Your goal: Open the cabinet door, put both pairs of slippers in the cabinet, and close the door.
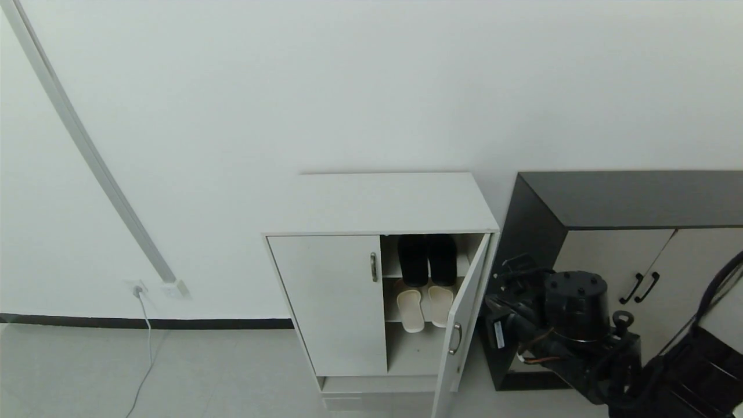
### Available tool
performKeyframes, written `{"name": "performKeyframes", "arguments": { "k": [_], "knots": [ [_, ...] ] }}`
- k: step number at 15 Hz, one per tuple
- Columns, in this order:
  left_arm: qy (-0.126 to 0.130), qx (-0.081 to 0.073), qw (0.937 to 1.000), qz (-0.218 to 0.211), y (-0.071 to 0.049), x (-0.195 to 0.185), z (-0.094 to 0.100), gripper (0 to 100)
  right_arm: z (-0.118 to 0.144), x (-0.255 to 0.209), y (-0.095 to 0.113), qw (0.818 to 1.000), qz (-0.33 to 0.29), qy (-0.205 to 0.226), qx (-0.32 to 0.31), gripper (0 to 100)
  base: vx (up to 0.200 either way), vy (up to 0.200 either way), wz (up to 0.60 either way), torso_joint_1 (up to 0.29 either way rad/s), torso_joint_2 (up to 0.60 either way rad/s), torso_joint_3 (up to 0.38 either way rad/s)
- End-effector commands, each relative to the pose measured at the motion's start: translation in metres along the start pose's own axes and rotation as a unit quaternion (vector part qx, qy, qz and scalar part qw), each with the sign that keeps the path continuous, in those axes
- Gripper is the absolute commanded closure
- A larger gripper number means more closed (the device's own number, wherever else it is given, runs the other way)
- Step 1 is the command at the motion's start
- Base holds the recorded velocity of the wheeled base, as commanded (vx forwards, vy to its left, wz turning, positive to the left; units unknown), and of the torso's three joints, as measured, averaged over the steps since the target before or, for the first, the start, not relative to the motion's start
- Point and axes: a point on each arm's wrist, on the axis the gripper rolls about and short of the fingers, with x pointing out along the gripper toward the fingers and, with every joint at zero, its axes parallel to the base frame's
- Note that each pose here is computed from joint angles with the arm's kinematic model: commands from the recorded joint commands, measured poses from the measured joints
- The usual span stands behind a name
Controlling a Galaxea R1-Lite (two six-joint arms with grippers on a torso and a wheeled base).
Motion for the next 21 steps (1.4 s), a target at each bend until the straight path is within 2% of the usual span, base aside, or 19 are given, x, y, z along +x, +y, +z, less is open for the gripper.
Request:
{"name": "performKeyframes", "arguments": {
  "k": [1, 4, 9, 15, 21],
  "knots": [
    [0.001, 0.0, 1.0, 0.0, 0.0, 0.0, 0.0, 100, -0.008, -0.03, -0.011, 1.0, 0.005, 0.014, -0.005, 100, 0.2, 0.0, 0.0, 0.002, 0.0, 0.007],
    [0.001, 0.0, 1.0, -0.001, 0.0, 0.0, 0.0, 100, -0.024, -0.045, -0.015, 0.999, 0.016, 0.045, -0.011, 100, 0.2, 0.0, 0.0, -0.012, 0.0, 0.009],
    [0.0, 0.0, 1.0, 0.0, 0.0, 0.0, 0.0, 100, -0.039, -0.036, -0.011, 0.997, 0.04, 0.07, -0.005, 100, 0.0, 0.0, 0.0, 0.0, 0.0, 0.0],
    [0.001, 0.0, 1.0, 0.0, 0.0, 0.0, 0.0, 100, -0.057, 0.017, 0.005, 0.998, 0.039, 0.043, 0.018, 100, 0.0, 0.0, 0.0, 0.0, 0.0, 0.0],
    [0.001, 0.0, 1.0, 0.0, 0.0, 0.0, 0.0, 100, -0.047, 0.069, 0.008, 0.999, 0.022, -0.001, 0.036, 100, 0.0, 0.0, 0.0, 0.0, 0.0, 0.0]
  ]
}}
